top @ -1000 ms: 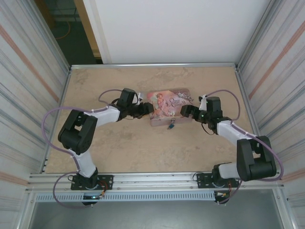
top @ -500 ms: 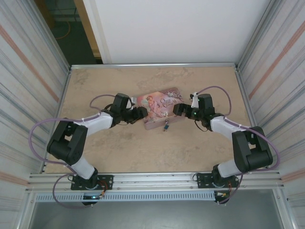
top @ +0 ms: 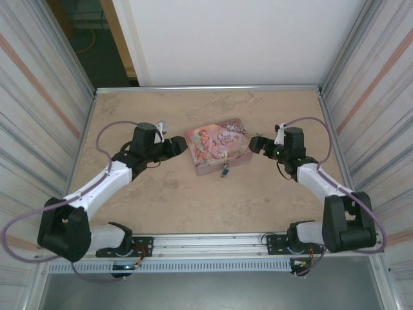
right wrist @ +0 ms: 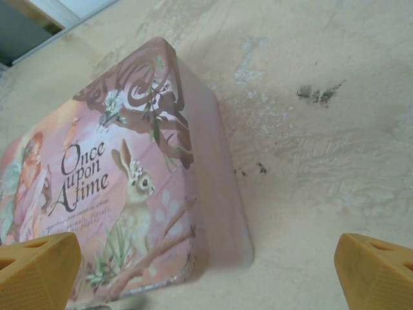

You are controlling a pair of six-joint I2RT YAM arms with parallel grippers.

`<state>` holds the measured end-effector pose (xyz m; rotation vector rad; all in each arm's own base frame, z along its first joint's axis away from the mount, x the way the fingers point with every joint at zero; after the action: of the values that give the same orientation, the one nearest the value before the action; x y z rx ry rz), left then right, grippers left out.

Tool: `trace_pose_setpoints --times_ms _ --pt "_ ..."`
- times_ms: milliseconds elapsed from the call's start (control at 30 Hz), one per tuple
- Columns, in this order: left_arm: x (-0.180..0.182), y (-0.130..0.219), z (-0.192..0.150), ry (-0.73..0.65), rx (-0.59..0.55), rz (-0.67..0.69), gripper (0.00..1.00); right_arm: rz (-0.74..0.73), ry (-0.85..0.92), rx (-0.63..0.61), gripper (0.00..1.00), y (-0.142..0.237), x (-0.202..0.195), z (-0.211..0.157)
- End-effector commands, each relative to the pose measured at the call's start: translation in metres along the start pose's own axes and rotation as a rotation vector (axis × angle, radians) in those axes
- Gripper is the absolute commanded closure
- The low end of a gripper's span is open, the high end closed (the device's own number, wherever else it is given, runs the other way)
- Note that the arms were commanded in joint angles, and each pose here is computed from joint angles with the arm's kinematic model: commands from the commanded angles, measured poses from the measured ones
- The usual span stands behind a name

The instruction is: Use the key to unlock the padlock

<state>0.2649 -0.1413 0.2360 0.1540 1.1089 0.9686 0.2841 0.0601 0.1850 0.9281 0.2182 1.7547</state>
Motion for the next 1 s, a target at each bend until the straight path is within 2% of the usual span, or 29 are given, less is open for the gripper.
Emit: trace_pose_setpoints --times_ms 0,200,367,667,967 --pt "-0.002 0.017 0.001 -0.065 -0.023 0.041 0.38 -0.024 0.019 -0.018 0.01 0.016 -0.002 -0.006" --pt "-0.020 0.029 0.009 -0.112 -0.030 -0.023 0.42 0.043 -0.012 -0.077 0.01 0.037 0.004 -0.015" --pt "-0.032 0.026 0.015 -0.125 0.009 -0.089 0.47 0.132 -0.027 -0.103 0.01 0.051 0.011 -0.022" --pt "-0.051 -0.001 0.024 -0.140 0.108 -0.177 0.56 0.249 -0.076 -0.086 0.01 0.064 0.016 -0.040" --pt "-0.062 -0.035 0.028 -0.135 0.201 -0.214 0.71 0.306 -0.096 -0.051 0.01 0.063 0.021 -0.059"
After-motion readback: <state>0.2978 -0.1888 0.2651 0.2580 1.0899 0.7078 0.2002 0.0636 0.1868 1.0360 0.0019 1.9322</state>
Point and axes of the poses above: each hand's point on the last joint's axis, 136 mm out from that joint toward the fingers, its own y axis back along the fingers, its own x axis along the line the jaws close on, z = x × y, the point moved 10 cm from there along y, back along the fingers, and after that the axes turned 2 degrees about y, right-handed, at the moved point
